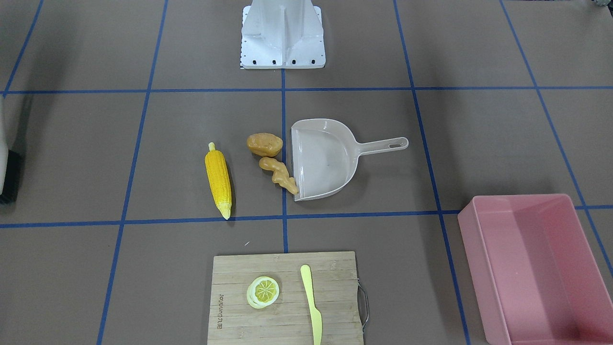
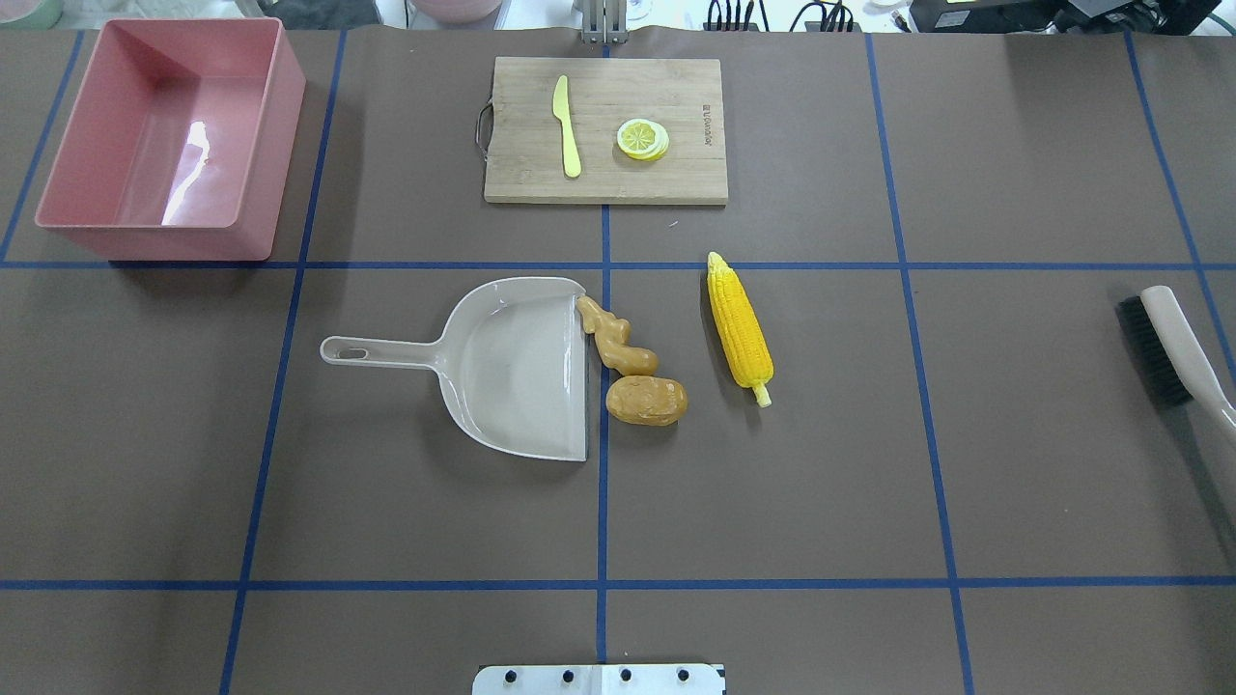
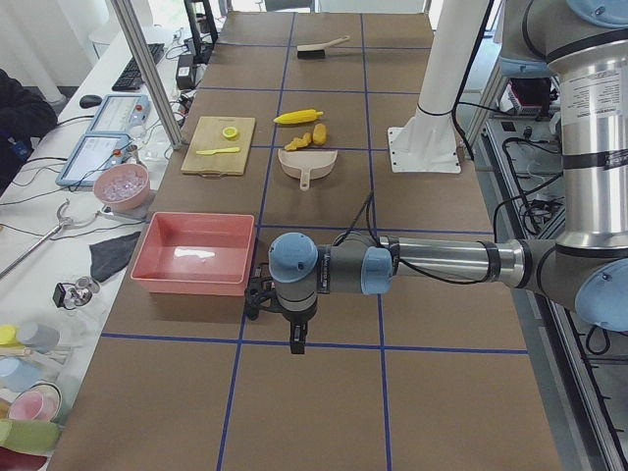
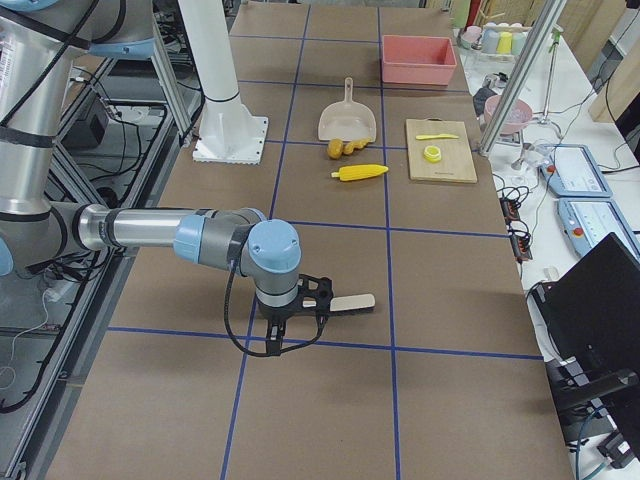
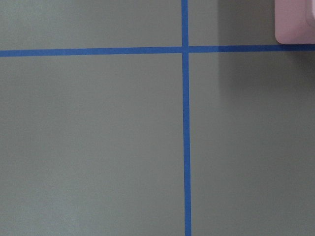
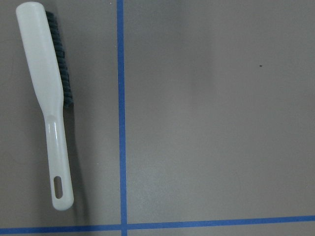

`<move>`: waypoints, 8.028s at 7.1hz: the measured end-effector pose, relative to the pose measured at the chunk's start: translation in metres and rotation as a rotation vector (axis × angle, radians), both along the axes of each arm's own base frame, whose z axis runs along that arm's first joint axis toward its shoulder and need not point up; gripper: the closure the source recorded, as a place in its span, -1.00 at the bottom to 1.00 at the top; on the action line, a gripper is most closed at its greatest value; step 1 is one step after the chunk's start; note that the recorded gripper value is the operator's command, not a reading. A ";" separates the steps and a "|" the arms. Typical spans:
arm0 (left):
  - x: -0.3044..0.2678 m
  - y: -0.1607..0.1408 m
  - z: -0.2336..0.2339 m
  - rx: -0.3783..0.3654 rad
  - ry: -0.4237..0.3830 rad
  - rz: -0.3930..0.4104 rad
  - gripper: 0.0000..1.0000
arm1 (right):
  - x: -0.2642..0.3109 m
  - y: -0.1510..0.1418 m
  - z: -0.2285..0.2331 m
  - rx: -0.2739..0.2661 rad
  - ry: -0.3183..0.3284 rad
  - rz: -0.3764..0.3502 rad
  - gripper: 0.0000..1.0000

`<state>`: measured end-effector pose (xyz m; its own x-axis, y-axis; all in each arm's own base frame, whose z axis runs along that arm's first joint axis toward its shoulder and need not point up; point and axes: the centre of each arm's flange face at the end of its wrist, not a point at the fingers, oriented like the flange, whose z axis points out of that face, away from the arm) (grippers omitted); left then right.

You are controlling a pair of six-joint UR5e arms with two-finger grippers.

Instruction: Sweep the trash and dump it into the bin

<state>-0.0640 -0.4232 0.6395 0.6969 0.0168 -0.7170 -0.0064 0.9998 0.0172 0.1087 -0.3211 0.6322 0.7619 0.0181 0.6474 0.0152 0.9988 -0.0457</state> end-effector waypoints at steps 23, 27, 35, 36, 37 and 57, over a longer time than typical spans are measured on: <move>0.016 -0.015 -0.033 0.071 0.003 0.033 -0.97 | -0.109 -0.017 -0.015 -0.031 -0.038 -0.011 -0.99; 0.123 -0.093 -0.160 0.315 0.072 0.228 -0.97 | -0.161 -0.021 0.005 -0.061 -0.040 0.023 -0.99; 0.325 -0.107 -0.374 0.813 0.242 0.538 -0.97 | -0.202 -0.012 0.043 0.026 -0.052 -0.031 -0.73; 0.340 -0.099 -0.386 0.853 0.256 0.563 -0.97 | -0.206 -0.011 0.042 0.030 -0.052 -0.037 -0.58; 0.356 -0.089 -0.400 0.904 0.271 0.596 -0.97 | -0.210 -0.010 0.043 0.034 -0.048 -0.047 -0.36; 0.444 -0.067 -0.310 1.270 0.336 0.909 -0.95 | -0.468 -0.033 -0.230 0.140 -0.167 -0.201 1.00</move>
